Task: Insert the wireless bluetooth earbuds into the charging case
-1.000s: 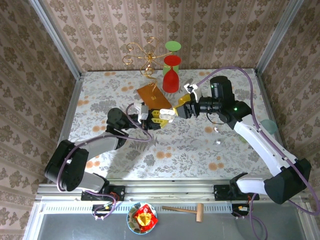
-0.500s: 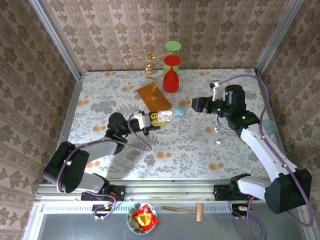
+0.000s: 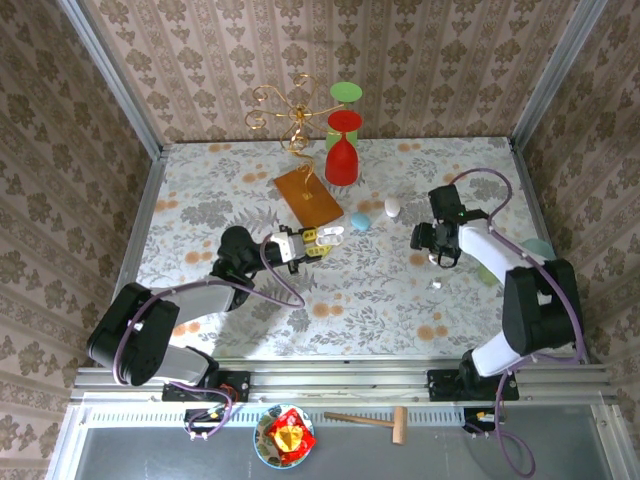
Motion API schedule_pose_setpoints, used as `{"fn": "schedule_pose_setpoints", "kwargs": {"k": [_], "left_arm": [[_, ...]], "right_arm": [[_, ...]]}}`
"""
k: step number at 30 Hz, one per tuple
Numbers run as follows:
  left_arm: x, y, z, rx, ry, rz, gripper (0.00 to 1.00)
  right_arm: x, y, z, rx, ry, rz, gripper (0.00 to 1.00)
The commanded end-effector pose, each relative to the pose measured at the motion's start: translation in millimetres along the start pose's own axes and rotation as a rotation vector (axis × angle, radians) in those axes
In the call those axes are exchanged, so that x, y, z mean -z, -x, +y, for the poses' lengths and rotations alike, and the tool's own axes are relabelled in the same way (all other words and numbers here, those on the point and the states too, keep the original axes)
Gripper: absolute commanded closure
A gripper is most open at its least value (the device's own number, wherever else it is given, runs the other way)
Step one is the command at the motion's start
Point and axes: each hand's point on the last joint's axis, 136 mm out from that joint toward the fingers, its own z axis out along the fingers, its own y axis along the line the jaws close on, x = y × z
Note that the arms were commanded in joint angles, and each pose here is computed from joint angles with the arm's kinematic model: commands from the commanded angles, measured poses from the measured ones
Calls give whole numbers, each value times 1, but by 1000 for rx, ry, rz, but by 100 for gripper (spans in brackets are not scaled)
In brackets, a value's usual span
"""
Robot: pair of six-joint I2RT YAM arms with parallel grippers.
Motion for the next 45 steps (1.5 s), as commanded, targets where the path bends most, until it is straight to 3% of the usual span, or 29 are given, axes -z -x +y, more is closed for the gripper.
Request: {"fn": "schedule_pose_setpoints", "kwargs": {"k": [1, 15, 31, 39, 45], "left_arm": [[2, 4, -4, -31, -8, 2, 100], [4, 2, -9, -22, -31, 21, 100], [1, -2, -9, -18, -44, 30, 100], [1, 1, -9, -22, -50, 26, 100], [1, 2, -9, -22, -52, 23, 100]], "right_arm": [[-6, 3, -9, 3, -77, 35, 33], [-33, -23, -4, -21, -52, 152, 37], [-16, -37, 36, -66, 200, 168, 47], [-3, -7, -3, -139, 80, 10, 45], [-23, 4, -18, -158, 85, 86, 48]]}}
